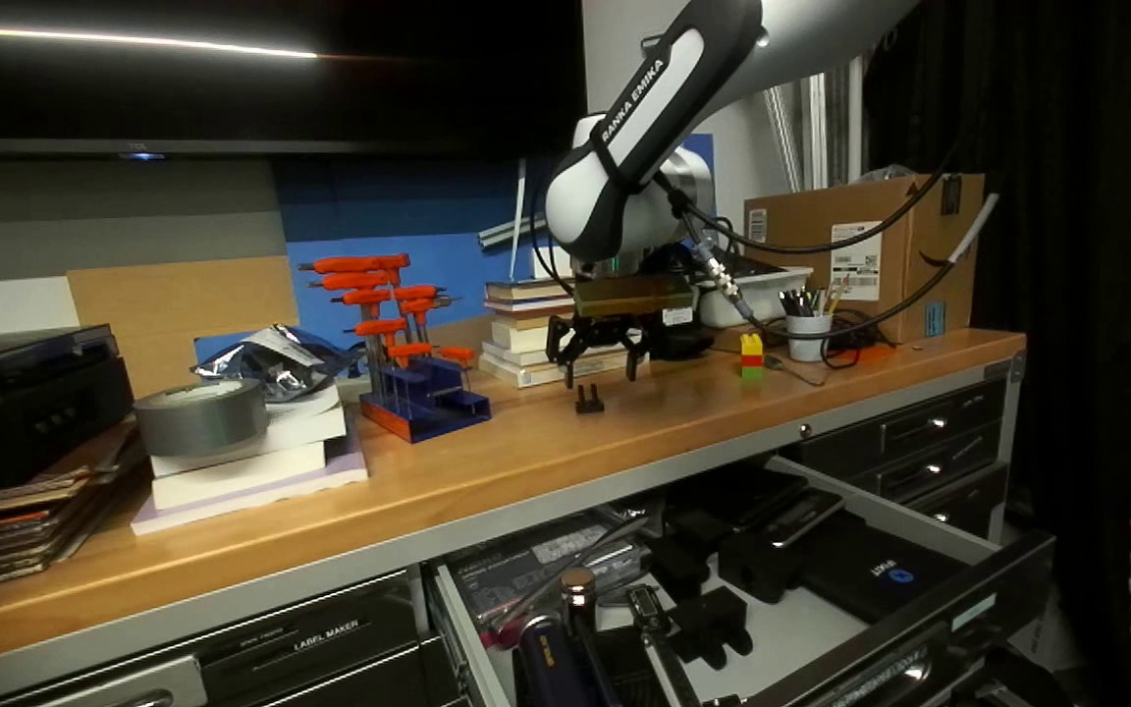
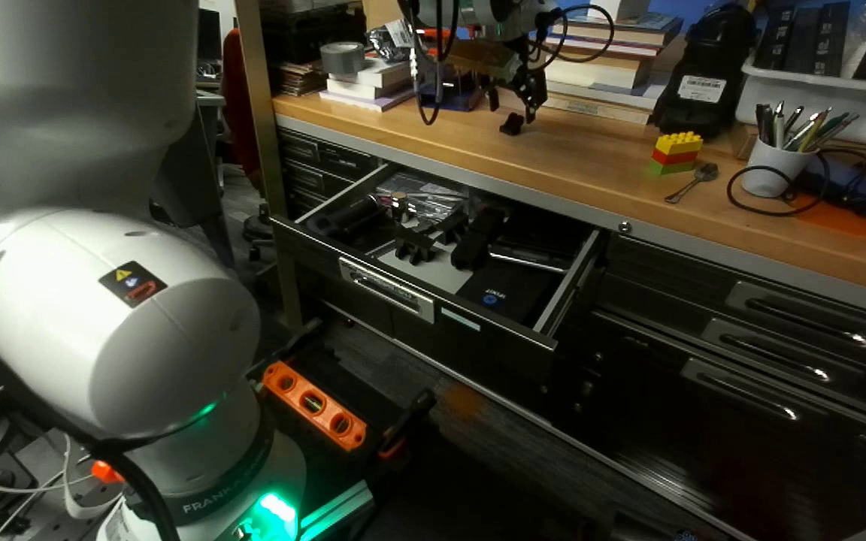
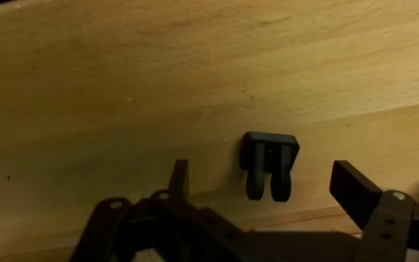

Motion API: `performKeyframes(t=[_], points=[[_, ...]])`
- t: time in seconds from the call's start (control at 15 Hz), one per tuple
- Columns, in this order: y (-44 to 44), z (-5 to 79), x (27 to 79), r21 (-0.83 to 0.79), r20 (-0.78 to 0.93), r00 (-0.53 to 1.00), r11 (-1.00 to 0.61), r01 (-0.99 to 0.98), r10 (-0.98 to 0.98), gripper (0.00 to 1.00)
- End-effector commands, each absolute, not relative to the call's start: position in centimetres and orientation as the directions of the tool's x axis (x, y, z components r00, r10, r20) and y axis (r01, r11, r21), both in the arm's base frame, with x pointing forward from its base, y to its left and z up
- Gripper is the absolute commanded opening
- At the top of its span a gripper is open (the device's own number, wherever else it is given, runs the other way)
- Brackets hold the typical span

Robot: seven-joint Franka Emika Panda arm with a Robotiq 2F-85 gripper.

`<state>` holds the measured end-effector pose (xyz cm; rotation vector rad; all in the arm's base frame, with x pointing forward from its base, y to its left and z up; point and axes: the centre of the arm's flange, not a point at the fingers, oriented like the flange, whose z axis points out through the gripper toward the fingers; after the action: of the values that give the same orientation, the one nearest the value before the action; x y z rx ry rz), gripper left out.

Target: Put the black objects in the drawer and close it

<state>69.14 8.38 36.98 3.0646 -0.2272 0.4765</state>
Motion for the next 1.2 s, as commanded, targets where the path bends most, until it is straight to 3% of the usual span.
performKeyframes(t=[0.0,0.67,0.73,1.13], points=[[8.2,37.6,72.2,0.007,0.327,0.927,-0.981,-0.195,-0.182,1.00],[8.6,35.9,73.8,-0.002,0.283,0.935,-0.976,-0.220,-0.211,1.00],[8.6,35.8,73.9,0.001,0.283,0.936,-0.975,-0.221,-0.212,0.83],[8.8,35.6,74.1,0.007,0.274,0.938,-0.975,-0.222,-0.211,0.35]])
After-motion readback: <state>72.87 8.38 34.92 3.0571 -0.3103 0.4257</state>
